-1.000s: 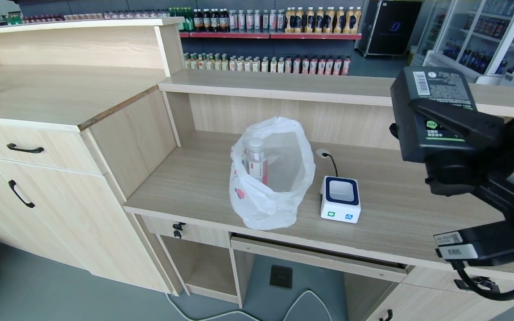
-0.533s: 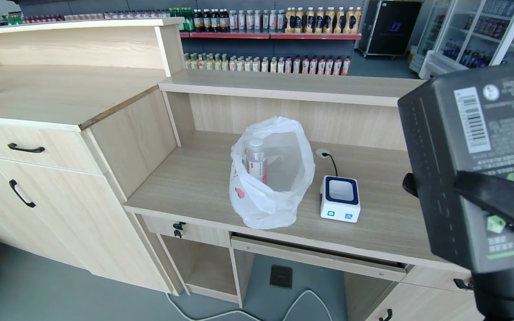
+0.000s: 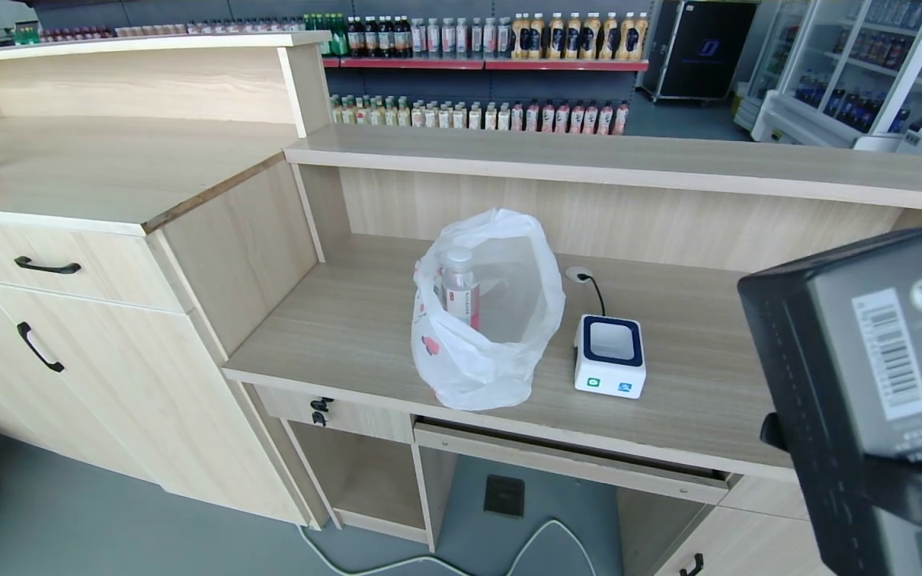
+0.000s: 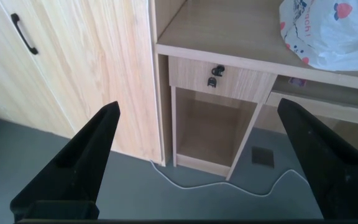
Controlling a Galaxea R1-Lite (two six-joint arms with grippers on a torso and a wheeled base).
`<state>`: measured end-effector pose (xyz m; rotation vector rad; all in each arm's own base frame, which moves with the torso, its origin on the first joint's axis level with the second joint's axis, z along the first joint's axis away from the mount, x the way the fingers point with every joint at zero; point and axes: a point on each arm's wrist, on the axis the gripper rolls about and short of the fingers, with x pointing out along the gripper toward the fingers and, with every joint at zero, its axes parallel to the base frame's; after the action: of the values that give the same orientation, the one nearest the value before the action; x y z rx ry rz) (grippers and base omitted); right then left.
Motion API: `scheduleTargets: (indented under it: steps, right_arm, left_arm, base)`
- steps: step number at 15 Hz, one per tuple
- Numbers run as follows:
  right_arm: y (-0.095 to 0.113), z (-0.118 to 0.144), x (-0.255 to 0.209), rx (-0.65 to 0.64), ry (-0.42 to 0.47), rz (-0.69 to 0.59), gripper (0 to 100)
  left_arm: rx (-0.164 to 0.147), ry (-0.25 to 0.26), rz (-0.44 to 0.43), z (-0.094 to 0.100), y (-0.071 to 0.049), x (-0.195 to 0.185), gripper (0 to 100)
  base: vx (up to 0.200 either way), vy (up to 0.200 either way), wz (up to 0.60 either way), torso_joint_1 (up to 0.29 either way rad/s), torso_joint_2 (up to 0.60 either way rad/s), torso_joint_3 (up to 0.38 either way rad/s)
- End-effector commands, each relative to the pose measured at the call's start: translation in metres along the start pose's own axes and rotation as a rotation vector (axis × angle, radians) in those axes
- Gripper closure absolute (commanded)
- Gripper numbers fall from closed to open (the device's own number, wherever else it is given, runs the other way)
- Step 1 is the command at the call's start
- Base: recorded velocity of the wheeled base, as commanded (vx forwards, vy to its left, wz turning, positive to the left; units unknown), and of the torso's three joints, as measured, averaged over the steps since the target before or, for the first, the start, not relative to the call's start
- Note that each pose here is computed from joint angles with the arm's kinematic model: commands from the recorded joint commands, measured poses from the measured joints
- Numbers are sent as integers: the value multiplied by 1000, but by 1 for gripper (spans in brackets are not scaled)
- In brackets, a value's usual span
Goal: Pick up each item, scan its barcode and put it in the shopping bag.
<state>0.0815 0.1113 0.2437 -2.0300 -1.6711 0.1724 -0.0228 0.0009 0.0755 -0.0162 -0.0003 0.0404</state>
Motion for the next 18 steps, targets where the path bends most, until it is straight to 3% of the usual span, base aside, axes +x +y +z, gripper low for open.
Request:
scheduleTargets:
  steps: [1,15,16,18]
  right_arm:
    - [-4,-2,-4,-16,14,-11,100]
    - [1,-3,4,-3,12,-2,100]
    - [3,-11,7,36,55,20,100]
    - [21,-39,9,396,330,215,100]
  left_arm:
    - [-1,0,1,0,0,0,0]
    - [-1,0,-1,0,0,0,0]
    - [-1,0,1,0,0,0,0]
    - [-1,0,1,0,0,0,0]
  base:
    - [0,0,0,0,0,0]
    - [0,0,0,0,0,0]
    - [0,0,0,0,0,0]
    - [0,0,0,0,0,0]
